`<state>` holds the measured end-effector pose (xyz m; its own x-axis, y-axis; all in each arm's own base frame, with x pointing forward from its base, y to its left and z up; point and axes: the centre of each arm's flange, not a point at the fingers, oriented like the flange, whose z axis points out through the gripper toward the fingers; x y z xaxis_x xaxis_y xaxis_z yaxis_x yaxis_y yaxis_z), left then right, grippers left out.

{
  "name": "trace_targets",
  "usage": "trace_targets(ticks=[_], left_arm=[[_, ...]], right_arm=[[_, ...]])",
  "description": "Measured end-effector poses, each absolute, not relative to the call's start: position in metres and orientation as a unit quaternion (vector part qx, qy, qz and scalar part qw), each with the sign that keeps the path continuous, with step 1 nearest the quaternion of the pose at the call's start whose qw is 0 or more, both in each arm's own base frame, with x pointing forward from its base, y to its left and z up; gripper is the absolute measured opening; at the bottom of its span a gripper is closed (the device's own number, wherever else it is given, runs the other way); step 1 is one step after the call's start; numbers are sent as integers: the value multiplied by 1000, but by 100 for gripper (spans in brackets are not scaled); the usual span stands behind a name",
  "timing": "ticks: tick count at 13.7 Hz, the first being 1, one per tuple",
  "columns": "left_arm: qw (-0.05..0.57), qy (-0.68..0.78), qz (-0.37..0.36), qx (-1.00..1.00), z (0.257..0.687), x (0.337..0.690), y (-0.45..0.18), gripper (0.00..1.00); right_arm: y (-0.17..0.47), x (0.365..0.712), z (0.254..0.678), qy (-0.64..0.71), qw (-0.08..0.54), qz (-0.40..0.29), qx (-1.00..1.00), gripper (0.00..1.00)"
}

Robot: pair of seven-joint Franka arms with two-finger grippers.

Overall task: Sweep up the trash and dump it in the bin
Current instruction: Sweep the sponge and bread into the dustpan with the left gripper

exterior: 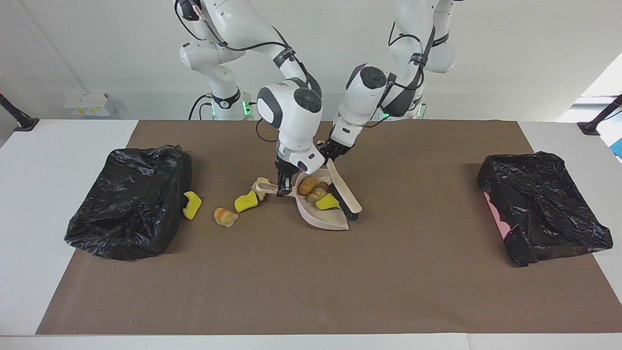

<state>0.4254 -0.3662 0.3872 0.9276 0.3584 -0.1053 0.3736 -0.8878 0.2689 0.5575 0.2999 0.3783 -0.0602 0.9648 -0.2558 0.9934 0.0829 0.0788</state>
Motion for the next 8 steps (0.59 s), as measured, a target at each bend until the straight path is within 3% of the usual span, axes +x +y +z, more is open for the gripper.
trace_targets(ticks=[8], left_arm=[[132,201,-40,970,394,438,-346,26]], right_arm=[[236,595,394,723,62,-1,688,32]])
